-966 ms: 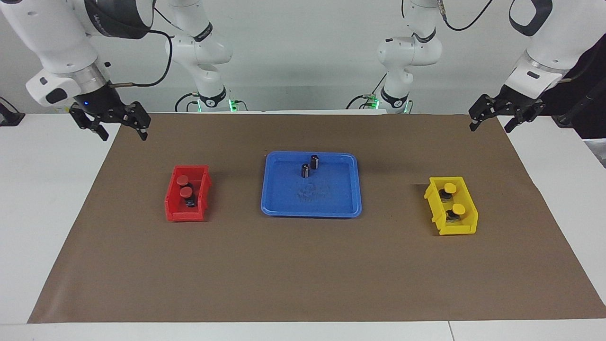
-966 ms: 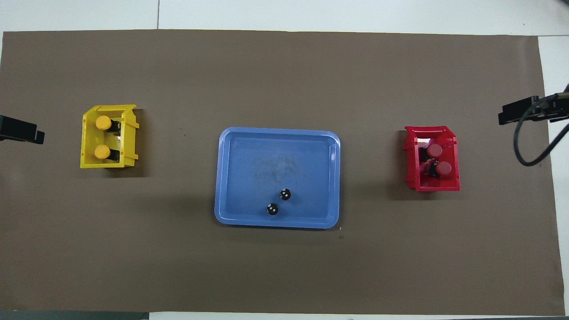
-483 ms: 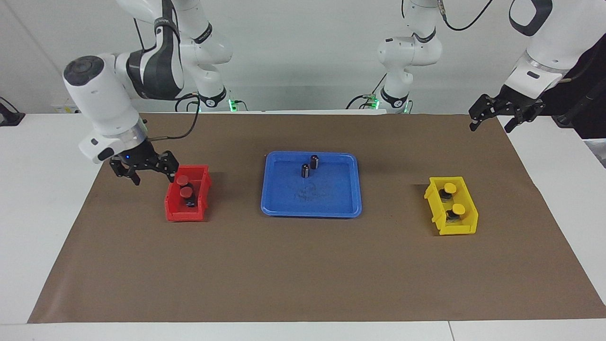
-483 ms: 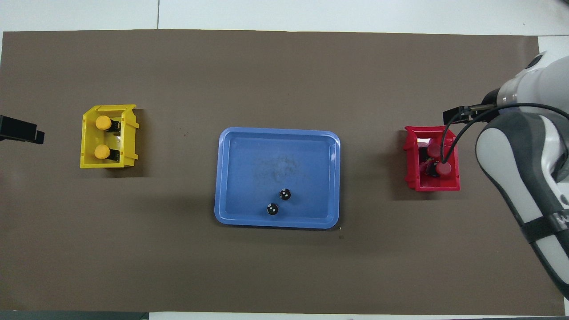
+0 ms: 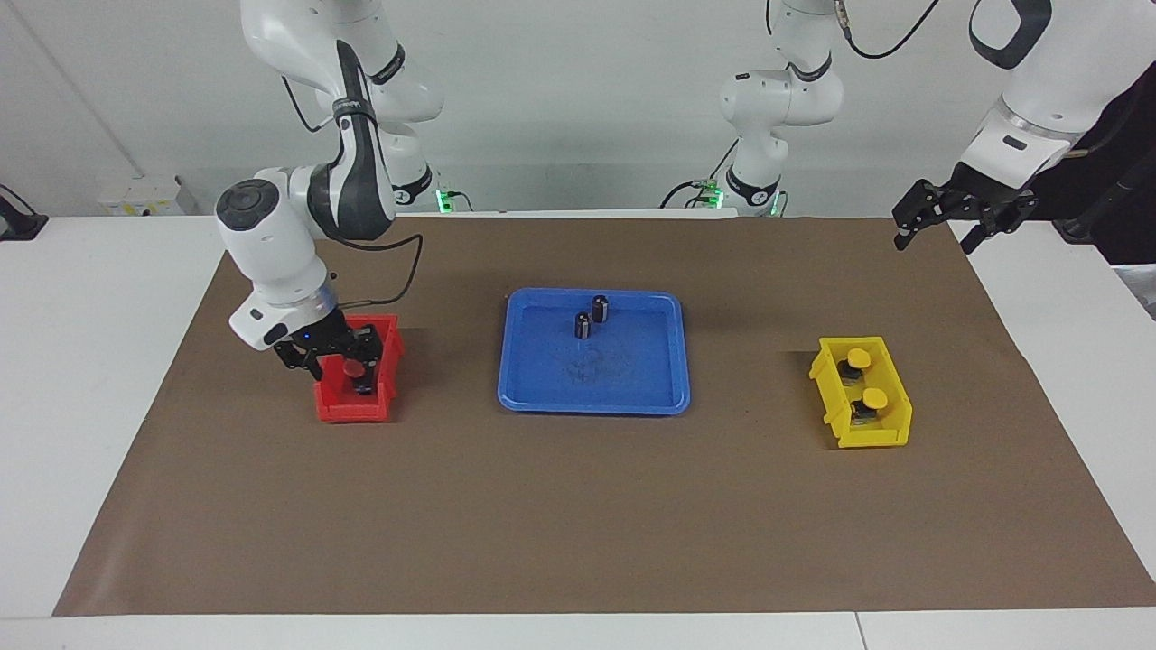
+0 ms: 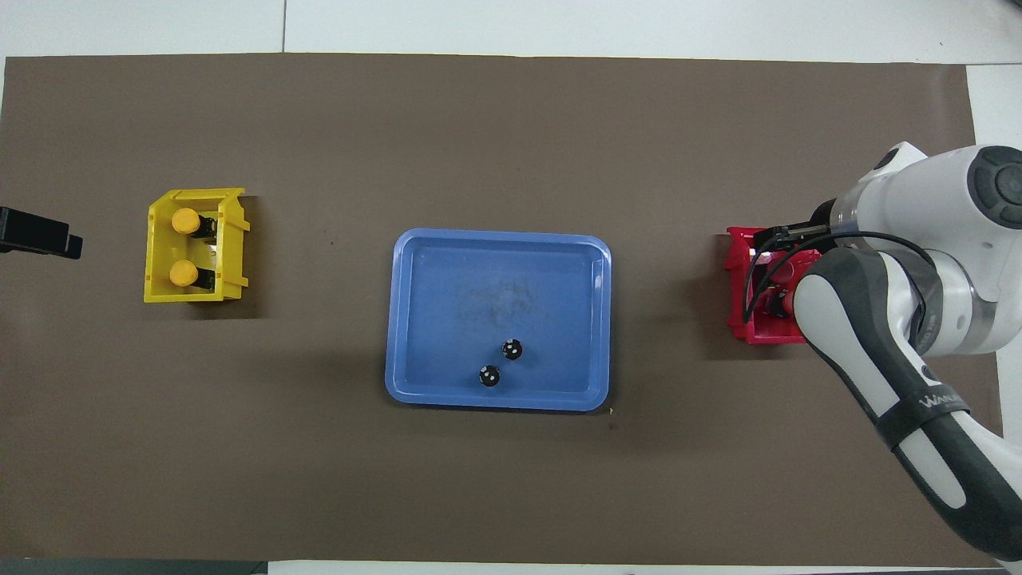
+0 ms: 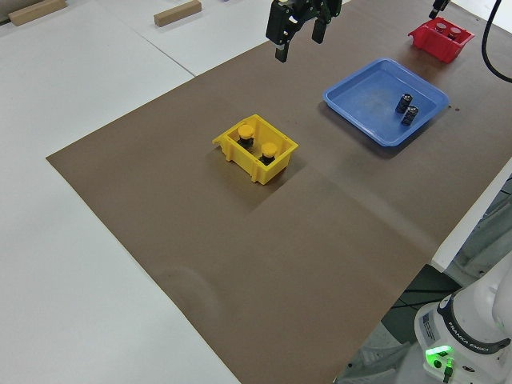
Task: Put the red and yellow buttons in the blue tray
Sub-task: 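Reach the right gripper into the red bin and grasp a red button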
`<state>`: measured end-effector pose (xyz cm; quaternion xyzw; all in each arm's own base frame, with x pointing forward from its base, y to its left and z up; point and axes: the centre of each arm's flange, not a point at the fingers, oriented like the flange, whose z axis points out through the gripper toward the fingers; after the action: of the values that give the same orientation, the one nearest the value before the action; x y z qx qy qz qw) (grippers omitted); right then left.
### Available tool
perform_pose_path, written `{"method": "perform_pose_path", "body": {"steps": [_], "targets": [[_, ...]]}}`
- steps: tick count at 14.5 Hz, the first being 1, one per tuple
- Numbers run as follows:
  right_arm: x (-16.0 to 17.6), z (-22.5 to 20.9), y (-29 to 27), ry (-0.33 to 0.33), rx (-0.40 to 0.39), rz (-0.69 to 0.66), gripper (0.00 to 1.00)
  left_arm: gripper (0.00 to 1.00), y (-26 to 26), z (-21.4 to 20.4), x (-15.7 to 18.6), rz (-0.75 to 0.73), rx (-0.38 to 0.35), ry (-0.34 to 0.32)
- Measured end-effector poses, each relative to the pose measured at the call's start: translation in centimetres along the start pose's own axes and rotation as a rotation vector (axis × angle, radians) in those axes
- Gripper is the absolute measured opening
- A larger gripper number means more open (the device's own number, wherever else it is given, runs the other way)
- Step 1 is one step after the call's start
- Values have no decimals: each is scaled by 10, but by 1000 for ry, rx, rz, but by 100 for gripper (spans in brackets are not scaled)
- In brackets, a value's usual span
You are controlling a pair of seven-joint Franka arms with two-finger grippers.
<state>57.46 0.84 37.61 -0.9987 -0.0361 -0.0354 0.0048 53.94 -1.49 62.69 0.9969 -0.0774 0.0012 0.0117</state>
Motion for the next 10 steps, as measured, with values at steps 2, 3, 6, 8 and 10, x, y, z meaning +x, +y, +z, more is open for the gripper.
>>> {"method": "perform_pose_path", "body": {"steps": [2,3,6,8,10], "targets": [[-5,9,0,-11,1,1,81,100,0,0,0,0,0,0],[-7,11,0,-15,1,1,78,100,0,0,0,0,0,0],[-9,14,0,-23,1,0,77,100,-1,0,0,-2,0,0],[-12,19,0,-33,2,-1,75,100,-1,1,-1,-2,-1,-5],[-15,23,0,-38,2,-9,72,100,-1,3,-3,-3,-4,-27]]}}
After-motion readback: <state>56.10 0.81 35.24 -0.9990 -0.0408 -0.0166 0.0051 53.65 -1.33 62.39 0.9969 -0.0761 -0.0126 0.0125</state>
